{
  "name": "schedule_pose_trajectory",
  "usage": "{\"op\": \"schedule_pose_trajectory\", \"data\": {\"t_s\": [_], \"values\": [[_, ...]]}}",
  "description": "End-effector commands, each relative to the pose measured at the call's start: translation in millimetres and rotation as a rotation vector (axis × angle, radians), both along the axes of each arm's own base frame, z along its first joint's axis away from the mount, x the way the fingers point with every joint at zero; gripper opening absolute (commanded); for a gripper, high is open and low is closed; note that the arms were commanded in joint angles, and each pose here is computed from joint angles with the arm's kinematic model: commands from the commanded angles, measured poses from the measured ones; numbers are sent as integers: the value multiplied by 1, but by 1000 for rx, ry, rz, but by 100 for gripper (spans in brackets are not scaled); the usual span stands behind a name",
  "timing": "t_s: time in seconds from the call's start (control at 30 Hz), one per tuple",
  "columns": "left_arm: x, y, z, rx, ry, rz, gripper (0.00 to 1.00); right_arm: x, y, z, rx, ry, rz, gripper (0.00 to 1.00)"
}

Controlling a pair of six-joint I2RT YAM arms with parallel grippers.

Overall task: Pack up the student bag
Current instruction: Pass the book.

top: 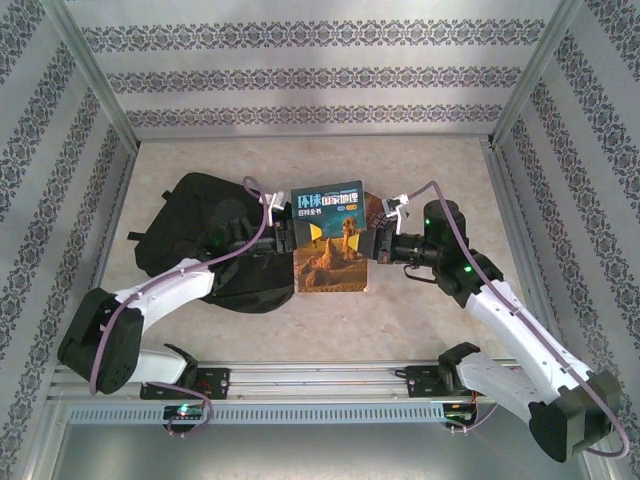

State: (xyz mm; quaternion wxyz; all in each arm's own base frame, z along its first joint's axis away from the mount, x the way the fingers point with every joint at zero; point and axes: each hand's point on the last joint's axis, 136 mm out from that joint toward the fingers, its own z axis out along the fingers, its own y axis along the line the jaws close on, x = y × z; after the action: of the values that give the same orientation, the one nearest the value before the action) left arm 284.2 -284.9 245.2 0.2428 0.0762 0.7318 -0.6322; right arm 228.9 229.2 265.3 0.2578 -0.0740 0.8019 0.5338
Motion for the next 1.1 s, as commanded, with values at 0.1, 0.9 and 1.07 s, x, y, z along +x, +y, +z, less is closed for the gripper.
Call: {"op": "schedule_pose_trajectory", "data": {"t_s": [0.1, 0.9, 1.07], "values": [[-10, -1, 48, -179, -116, -74, 15, 13, -4, 19, 48, -39, -33, 0], [41, 51, 151, -484, -216, 423, 0, 31, 0, 32, 454, 50, -299, 98], [43, 51, 145, -508, -186, 455, 0, 36, 22, 57, 564, 17, -271, 98]]}}
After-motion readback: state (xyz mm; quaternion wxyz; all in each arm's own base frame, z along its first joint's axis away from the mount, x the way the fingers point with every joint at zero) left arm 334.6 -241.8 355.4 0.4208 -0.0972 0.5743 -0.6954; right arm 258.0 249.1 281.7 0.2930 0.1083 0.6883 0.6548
